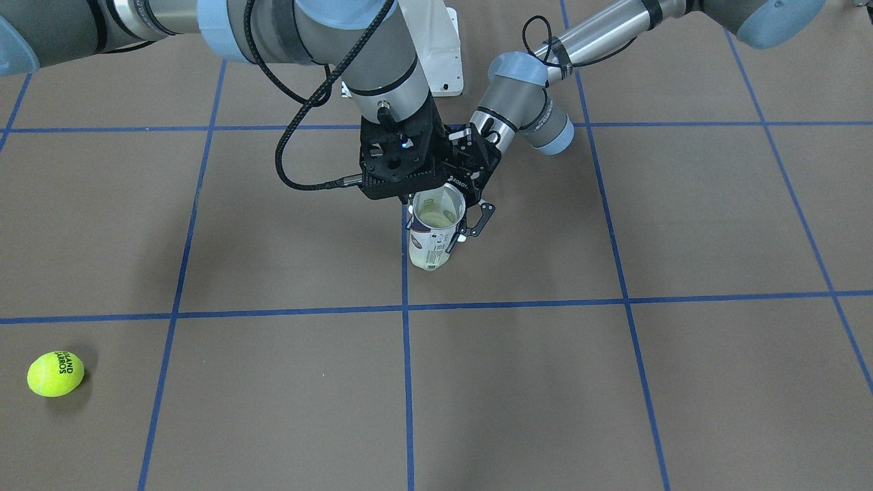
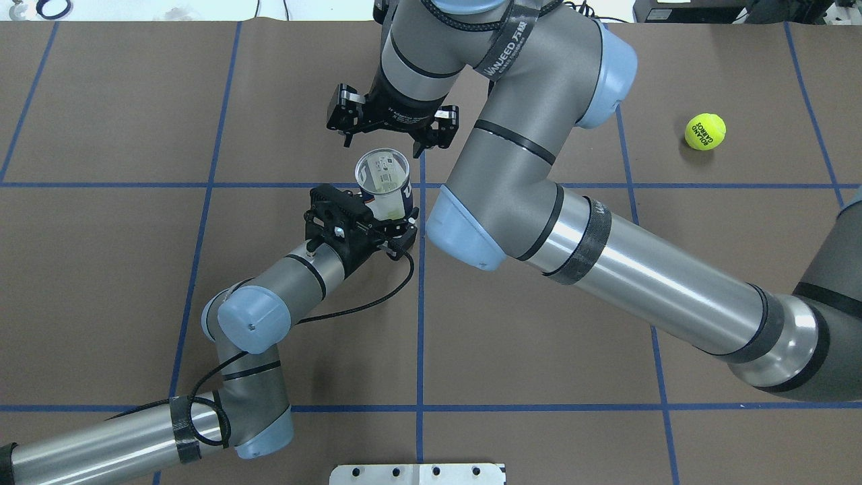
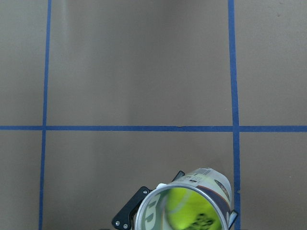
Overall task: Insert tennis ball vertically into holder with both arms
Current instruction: 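Move the right gripper to the second yellow tennis ball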
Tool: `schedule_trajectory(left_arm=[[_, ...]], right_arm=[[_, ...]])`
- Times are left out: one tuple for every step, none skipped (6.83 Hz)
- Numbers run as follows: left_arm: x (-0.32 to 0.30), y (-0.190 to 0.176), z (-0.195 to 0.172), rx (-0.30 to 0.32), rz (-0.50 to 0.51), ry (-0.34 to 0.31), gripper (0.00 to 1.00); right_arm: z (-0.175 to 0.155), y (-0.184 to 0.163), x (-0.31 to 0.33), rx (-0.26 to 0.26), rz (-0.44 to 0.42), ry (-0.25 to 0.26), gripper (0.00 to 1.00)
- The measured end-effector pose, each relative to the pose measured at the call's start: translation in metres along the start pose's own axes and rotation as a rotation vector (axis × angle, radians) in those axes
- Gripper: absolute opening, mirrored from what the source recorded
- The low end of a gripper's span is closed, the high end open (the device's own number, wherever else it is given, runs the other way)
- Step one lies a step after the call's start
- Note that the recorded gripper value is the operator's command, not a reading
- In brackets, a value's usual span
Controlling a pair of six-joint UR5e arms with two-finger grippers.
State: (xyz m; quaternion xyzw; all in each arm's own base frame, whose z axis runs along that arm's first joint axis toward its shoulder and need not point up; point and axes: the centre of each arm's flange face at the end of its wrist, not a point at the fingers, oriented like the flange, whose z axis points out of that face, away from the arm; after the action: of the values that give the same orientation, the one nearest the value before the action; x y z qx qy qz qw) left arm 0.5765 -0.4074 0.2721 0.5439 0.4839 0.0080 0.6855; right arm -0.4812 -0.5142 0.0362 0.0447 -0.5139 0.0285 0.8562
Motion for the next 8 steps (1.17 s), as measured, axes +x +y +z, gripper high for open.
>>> schedule_trajectory(left_arm=[[0.0,0.0,0.0,0.0,0.0,0.0,0.79],[0.0,0.0,0.0,0.0,0.0,0.0,0.79],[0.0,-0.001,0.0,0.001,-0.001,0.001,0.8],[0.001,-0.001,0.0,0.001,-0.001,0.001,0.81],[0.001,-0.001,0.0,0.002,-0.001,0.001,0.81],[0.001,-0.001,0.0,0.001,-0.001,0.002,0.91],[0.002,-0.001,0.0,0.0,-0.001,0.003,0.99],[0.002,-0.001,0.0,0.001,0.0,0.003,0.99]], right_arm=[[-0.005,0.002,-0.001,0.005,-0.002,-0.008,0.99],[-0.01,0.002,-0.001,0.01,-0.004,-0.014,0.99],[-0.013,-0.002,0.003,0.02,-0.004,-0.013,0.99],[-0.017,-0.009,0.009,0.033,-0.006,-0.008,0.99],[-0.022,-0.02,0.018,0.051,-0.012,0.001,0.99],[-0.027,-0.034,0.033,0.069,-0.036,0.017,0.99],[-0.028,-0.049,0.057,0.083,-0.076,0.045,0.99],[-0.031,-0.063,0.081,0.095,-0.106,0.072,0.99]])
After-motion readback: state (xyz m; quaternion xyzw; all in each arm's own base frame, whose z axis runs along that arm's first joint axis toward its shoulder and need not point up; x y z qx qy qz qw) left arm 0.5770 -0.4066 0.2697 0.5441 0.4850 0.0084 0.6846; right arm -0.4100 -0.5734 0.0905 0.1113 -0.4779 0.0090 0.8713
